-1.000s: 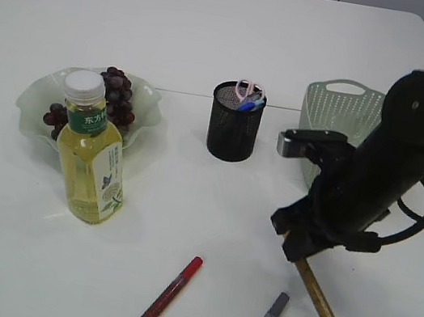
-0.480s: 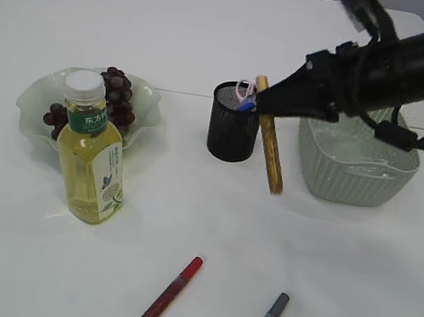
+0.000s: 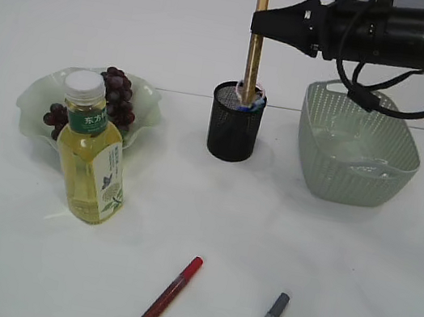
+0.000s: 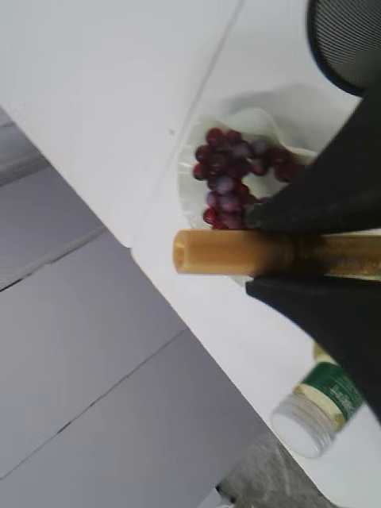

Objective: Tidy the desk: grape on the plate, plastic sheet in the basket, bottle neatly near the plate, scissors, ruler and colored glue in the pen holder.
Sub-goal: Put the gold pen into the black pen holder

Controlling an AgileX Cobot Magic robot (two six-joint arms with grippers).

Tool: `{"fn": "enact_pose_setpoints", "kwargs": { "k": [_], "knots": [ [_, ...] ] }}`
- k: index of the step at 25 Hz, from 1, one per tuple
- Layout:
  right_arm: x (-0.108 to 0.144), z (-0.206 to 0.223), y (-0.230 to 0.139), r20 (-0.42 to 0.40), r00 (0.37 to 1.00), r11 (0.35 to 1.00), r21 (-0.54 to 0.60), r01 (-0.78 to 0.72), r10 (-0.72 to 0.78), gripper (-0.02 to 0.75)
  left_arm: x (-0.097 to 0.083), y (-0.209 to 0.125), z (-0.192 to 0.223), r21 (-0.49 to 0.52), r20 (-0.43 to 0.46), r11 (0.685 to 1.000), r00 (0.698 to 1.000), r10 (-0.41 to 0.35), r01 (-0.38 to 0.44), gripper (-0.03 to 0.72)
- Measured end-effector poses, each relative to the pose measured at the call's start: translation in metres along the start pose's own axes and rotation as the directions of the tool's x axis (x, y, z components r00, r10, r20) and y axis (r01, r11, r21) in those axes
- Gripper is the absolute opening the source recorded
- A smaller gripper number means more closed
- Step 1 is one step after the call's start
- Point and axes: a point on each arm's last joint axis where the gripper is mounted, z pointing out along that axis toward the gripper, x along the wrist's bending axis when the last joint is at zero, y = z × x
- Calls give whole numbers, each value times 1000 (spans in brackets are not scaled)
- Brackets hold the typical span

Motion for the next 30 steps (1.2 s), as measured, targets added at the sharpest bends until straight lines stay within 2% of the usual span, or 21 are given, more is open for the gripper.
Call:
{"fn": "enact_pose_setpoints", "kwargs": {
  "k": [5, 12, 20, 23, 30],
  "knots": [
    [-28, 14, 1, 25, 991, 986, -101, 134, -132, 92, 0, 0, 0, 3, 0, 1000, 1000, 0, 0, 487],
    [-67, 35, -11, 56, 965, 960, -103, 261, -256, 92, 0, -1, 0, 6, 0, 1000, 1000, 0, 0, 487],
    [-90, 47, -30, 62, 951, 947, -84, 309, -304, 100, 0, -1, 0, 8, 0, 1000, 1000, 0, 0, 487],
    [-94, 49, -37, 62, 954, 951, -76, 299, -294, 134, 0, -1, 0, 8, 0, 1000, 1000, 0, 0, 487],
    [-93, 49, -39, 44, 948, 944, -83, 318, -316, 315, 0, -1, 0, 8, 0, 1000, 1000, 0, 0, 487]
  ]
}}
